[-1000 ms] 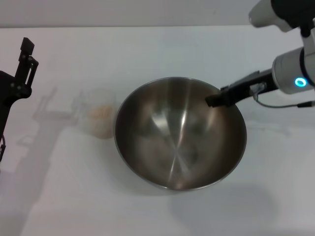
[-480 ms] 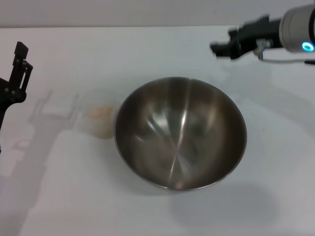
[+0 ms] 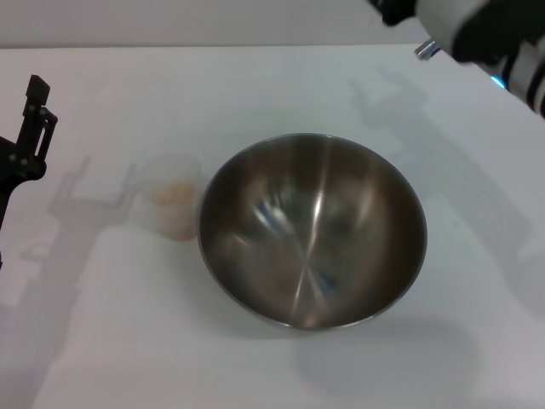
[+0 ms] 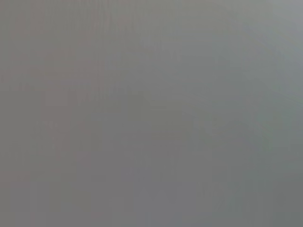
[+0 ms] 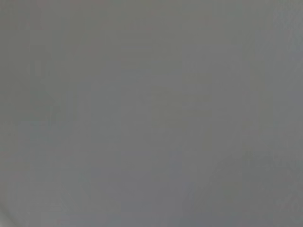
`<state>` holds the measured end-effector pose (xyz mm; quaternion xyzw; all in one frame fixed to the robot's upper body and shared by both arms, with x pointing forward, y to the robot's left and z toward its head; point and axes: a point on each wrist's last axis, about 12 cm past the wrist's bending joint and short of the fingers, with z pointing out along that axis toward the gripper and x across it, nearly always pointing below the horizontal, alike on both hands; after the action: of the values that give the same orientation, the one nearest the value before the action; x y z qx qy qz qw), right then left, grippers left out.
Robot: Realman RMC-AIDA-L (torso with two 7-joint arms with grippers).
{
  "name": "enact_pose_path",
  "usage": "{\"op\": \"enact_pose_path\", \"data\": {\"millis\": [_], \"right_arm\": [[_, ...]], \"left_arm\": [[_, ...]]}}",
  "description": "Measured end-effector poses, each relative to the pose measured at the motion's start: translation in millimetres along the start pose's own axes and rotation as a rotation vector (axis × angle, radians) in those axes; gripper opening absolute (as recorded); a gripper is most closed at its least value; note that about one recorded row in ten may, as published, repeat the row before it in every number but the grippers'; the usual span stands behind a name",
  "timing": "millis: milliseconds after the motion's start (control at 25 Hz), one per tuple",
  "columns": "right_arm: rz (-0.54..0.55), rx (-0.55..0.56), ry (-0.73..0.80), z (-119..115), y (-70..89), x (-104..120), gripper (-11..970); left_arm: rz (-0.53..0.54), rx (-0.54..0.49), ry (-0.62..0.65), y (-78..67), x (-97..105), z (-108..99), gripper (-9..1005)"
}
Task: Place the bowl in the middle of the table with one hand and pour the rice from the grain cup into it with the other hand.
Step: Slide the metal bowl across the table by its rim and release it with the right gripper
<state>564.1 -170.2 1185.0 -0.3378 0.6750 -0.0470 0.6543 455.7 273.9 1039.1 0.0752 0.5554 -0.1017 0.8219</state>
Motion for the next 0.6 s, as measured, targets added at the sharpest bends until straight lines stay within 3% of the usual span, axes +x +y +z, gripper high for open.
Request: {"op": "enact_pose_path", "data": {"millis": [200,320,480,600], "right_arm": [[0.043,0.155,-0.245,-13,6.0,27,533],[0.086,0.237,-0.396,-25,16.4,56,537],[0.124,0.295,-0.552,-46,26.0,91,542],[0.170,0.308,-0.582,-60,25.1,114,546]], "left_arm": [[0.001,-0.002,0.010,0.7,1,0,628],[0.001,-0.003,0.015,0.9,2,0,626],[0.001,-0.006,0.040,1.3,5,2,623],[0.002,-0.009,0.059,1.8,7,2,621]]}}
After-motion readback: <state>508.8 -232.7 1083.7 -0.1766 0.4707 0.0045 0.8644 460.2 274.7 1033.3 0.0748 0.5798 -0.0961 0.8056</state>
